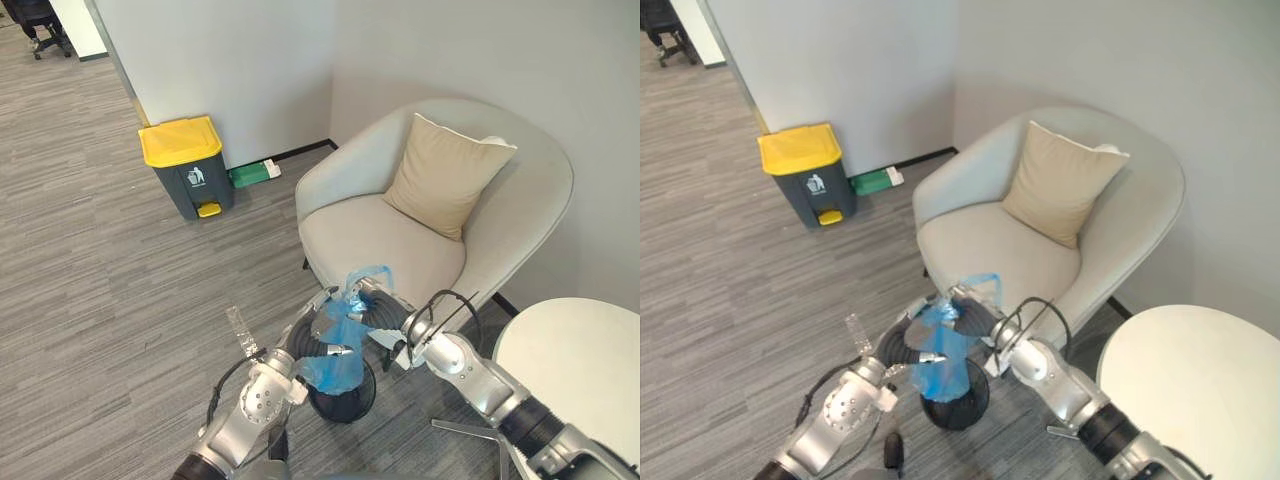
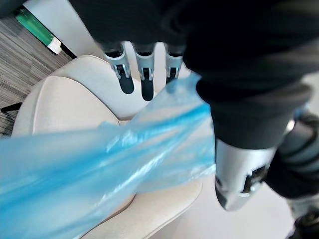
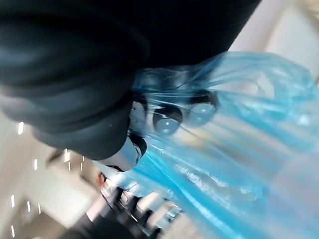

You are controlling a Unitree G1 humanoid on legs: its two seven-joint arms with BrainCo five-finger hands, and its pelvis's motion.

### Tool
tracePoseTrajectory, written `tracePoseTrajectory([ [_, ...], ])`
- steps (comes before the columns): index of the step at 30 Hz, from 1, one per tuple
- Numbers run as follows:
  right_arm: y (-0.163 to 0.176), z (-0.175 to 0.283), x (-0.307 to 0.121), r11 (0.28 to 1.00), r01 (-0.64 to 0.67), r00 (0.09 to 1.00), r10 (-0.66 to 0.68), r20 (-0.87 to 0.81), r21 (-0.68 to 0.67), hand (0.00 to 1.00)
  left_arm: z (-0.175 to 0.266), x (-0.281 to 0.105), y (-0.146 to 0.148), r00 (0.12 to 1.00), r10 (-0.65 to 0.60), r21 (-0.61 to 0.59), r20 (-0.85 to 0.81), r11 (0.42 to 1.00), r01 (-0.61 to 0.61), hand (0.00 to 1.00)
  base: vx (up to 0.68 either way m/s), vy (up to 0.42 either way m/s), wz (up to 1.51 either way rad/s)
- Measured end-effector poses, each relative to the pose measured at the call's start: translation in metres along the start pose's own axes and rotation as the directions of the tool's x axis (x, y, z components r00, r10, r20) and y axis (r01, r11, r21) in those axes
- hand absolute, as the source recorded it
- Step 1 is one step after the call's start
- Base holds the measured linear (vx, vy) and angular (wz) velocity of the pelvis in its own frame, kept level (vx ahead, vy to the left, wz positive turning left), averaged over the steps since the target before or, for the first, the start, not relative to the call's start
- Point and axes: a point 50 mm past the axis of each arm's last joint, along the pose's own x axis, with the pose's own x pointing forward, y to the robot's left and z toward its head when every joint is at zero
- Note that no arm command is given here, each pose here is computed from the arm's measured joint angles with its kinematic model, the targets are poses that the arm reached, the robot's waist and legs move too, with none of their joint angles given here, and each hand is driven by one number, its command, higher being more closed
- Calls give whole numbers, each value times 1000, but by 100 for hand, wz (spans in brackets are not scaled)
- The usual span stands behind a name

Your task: Gather rubbish on tea table into small bin, then transfer packed bag to large trash can.

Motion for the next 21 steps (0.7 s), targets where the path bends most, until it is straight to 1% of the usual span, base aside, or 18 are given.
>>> tracePoseTrajectory([
  [4,19,7,10,986,37,999,-37,0,162,100,0,3,0,997,70,15,-23,997,-70,0,0,0,0],
  [7,31,12,16,969,54,998,-55,-3,242,100,-3,5,1,992,110,30,-58,994,-109,0,0,0,0],
  [11,36,16,21,952,91,996,-89,-17,293,100,-10,4,9,980,175,80,-94,983,-168,0,0,0,0],
  [13,36,17,23,934,109,994,-107,-23,340,100,-21,1,22,959,245,109,-145,967,-231,0,0,0,0],
  [14,36,17,23,921,129,991,-126,-32,368,100,-26,-2,31,939,299,122,-170,952,-281,0,0,0,0],
  [17,34,18,25,908,155,988,-150,-43,390,100,-36,-13,47,894,389,166,-221,919,-359,0,0,0,0],
  [21,37,25,29,895,155,987,-159,-26,417,100,-43,-26,40,881,387,168,-271,921,-352,0,-27,-3,5],
])
